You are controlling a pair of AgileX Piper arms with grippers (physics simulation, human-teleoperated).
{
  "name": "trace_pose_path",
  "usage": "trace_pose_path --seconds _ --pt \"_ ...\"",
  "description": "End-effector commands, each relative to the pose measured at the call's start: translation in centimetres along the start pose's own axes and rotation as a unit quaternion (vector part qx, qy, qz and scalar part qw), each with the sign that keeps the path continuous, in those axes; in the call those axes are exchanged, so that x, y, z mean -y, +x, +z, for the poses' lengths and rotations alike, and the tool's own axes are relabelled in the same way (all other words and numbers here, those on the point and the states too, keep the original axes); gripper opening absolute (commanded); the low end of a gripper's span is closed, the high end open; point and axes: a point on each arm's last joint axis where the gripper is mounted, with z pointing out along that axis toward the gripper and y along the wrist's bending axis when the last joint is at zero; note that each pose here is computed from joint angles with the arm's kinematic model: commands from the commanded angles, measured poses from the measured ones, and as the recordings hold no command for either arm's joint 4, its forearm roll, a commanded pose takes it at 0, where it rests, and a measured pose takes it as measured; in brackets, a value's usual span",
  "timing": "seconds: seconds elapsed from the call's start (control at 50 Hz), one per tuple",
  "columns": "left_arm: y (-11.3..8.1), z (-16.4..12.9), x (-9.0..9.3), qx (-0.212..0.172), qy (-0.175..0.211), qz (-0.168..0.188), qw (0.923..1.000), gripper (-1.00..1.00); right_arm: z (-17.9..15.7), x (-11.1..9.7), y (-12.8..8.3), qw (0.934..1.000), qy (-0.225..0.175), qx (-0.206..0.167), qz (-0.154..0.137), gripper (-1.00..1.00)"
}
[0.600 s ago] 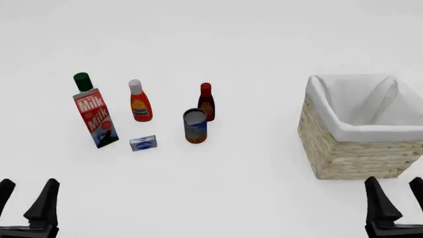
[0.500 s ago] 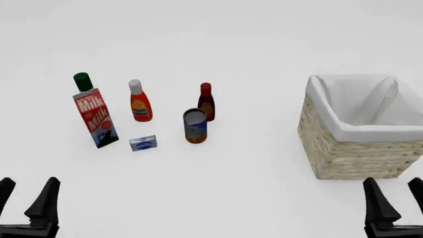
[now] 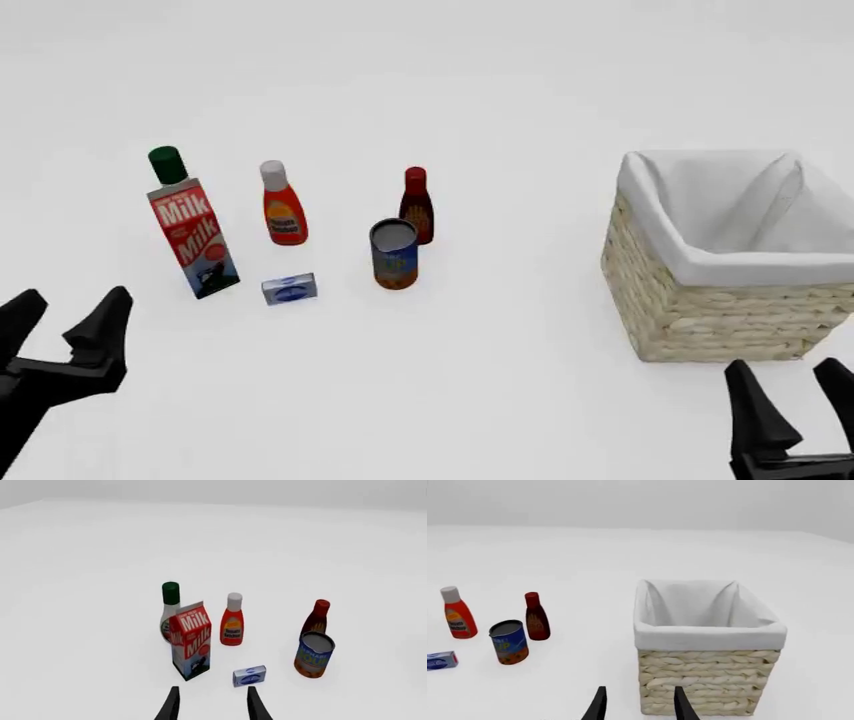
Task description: Pick the ketchup and place it in the basket.
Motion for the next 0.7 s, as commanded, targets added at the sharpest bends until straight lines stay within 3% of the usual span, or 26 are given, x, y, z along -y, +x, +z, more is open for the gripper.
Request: trace_pose_path --seconds 0.02,0.1,0.36,0.62,0.7 --pt "-2.2 3.1 0.1 -0.023 0.0 0.01 0.9997 1.0 0.3 -0.1 0.1 0.9999 -0.009 -0.006 -0.002 1.0" --pt "-2.7 4.7 0.4 -0.044 0.01 0.0 0.999 1.0 0.4 -0.2 0.0 0.9999 -0.012 -0.007 0.0 1.0" --pt "-6.9 7.0 1.4 -0.034 0.032 0.013 0.9988 1.0 0.8 -0.3 0.0 0.9996 -0.025 -0.01 -0.001 1.0" --pt "-8.8 10.7 2.3 -0.055 0.046 0.019 0.9972 1.0 0.8 -0.4 0.0 0.9996 -0.026 -0.01 -0.006 1.0" --pt "-9.5 11.6 2.6 -0.05 0.051 0.038 0.9967 1.0 0.9 -0.4 0.0 0.9995 -0.028 -0.011 -0.006 1.0"
